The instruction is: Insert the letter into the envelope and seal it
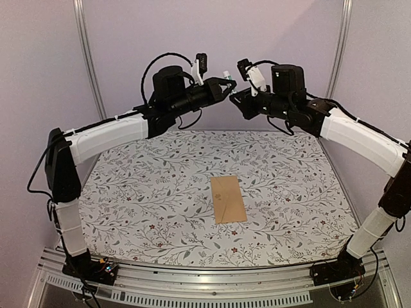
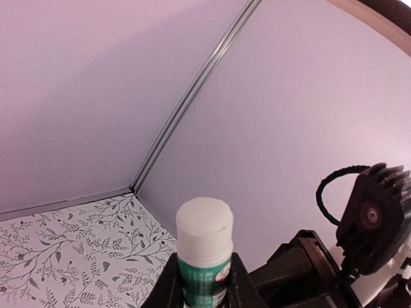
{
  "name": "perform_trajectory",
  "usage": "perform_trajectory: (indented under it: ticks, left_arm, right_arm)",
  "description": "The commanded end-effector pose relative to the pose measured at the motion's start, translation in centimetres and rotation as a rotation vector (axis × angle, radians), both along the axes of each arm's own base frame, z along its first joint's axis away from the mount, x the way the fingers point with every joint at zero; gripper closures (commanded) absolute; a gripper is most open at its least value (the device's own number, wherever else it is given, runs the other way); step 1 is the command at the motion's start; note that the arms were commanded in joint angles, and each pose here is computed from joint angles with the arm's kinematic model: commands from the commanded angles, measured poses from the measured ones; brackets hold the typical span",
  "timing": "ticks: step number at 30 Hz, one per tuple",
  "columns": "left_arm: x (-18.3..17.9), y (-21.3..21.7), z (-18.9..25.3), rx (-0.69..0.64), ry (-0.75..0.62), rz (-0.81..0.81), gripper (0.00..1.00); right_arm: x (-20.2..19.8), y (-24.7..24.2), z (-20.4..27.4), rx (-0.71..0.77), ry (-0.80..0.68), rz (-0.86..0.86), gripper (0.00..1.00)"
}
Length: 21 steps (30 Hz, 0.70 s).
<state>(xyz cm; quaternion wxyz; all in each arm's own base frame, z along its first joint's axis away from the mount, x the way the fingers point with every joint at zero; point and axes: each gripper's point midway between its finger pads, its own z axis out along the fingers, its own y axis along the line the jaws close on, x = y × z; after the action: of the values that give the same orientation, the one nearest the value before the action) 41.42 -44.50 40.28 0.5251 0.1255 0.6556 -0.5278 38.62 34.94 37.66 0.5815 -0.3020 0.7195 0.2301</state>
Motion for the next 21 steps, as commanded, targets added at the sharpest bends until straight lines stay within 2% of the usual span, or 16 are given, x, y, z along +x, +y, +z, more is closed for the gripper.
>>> perform_trajectory:
  ticks: [1,2,4,7,10,14,21]
  left_arm:
    - [2.9,0.2,-2.3,0.039,0.07,0.148,1.0]
    - [2.9,0.1,-2.1,0.036,0.064,0.145,1.0]
    - [2.7,0.2,-1.7,0.037,0.053,0.136,1.0]
    - [2.0,0.5,-1.4,0.053,0.036,0.114,1.0]
    - [0.9,1.0,-0.9,0.073,-0.007,0.071,1.0]
    - [-0.9,1.2,-0.6,0.098,-0.073,-0.002,1.0]
    - [-6.2,0.1,0.4,0.062,-0.213,-0.314,1.0]
  right_arm:
    - [-0.9,1.1,3.1,-0.04,-0.116,-0.165,1.0]
    - [-0.9,1.6,2.5,-0.045,-0.086,-0.158,0.99]
    - [-0.7,1.8,1.3,-0.044,-0.04,-0.157,0.89]
    - [-1.5,1.0,1.4,-0.033,-0.026,-0.103,0.62]
    - [-2.1,-1.4,2.1,0.007,0.01,-0.028,0.48]
    - [-4.4,-3.9,2.2,0.076,0.07,0.236,0.47]
    - [-7.6,-5.2,1.6,0.17,0.201,0.623,0.5]
